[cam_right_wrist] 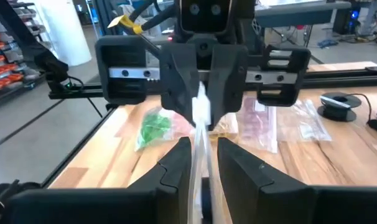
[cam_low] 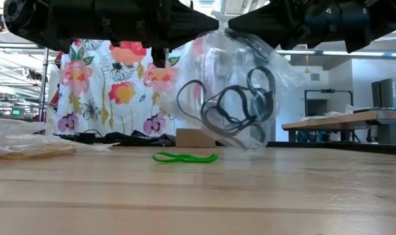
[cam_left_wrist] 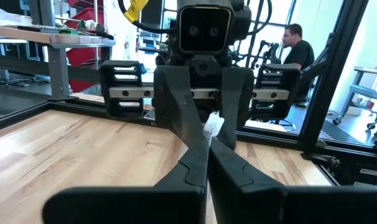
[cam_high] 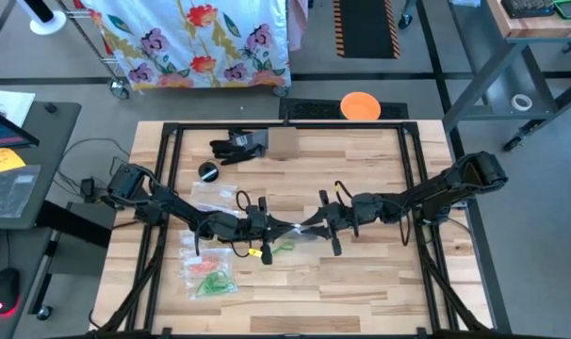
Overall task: Sort rubber bands
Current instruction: Close the transparent zip bag
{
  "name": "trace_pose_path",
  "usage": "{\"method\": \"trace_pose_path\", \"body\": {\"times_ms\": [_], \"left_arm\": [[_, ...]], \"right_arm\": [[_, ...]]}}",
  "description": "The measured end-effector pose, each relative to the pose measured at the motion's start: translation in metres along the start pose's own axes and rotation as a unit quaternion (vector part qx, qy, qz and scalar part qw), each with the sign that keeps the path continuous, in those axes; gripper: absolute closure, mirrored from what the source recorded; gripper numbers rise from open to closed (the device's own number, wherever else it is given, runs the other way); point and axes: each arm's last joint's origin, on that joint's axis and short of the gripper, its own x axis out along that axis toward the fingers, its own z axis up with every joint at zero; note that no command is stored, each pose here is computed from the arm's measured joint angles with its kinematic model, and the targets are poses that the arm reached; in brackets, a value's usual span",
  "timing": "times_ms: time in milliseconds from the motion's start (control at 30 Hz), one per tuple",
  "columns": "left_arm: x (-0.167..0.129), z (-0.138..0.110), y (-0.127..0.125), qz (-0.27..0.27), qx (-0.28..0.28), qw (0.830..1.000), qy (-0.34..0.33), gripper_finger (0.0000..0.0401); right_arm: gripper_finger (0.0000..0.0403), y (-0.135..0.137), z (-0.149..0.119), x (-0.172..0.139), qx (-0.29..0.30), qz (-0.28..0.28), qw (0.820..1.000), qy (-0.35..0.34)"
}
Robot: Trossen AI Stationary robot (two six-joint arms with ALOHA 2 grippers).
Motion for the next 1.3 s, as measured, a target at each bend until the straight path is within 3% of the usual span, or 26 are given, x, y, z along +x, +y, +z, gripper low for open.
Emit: {"method": "trace_pose_path", "body": {"times_ms": [133, 300, 533, 733, 1000, 1300], "left_arm": [[0.0, 0.0, 0.0, -0.001, 0.0, 1.0, 0.0, 0.0401], [0.0, 0.0, -0.001, -0.02, 0.0, 1.0, 0.004, 0.0401], [0.0, -0.009, -0.001, -0.03, 0.023, 0.998, 0.05, 0.0396], [-0.002, -0.02, 0.002, -0.013, 0.046, 0.994, 0.099, 0.0333], [-0.005, -0.008, -0.002, -0.004, 0.042, 0.996, 0.081, 0.024], [-0.014, 0.003, -0.008, -0.072, 0.006, 0.989, 0.127, 0.0219]], "right_arm": [[0.0337, 0.0, -0.001, 0.0, -0.006, -0.028, 1.0, 0.002], [0.0394, 0.001, -0.001, 0.0, -0.031, -0.046, 0.998, 0.003], [0.0401, 0.005, -0.001, 0.004, -0.035, -0.041, 0.998, 0.032], [0.0402, 0.013, 0.006, 0.012, -0.035, -0.035, 0.994, 0.094], [0.0402, 0.028, 0.013, 0.017, -0.035, -0.026, 0.988, 0.15], [0.0403, 0.026, 0.014, 0.017, -0.025, -0.035, 0.987, 0.156]]}}
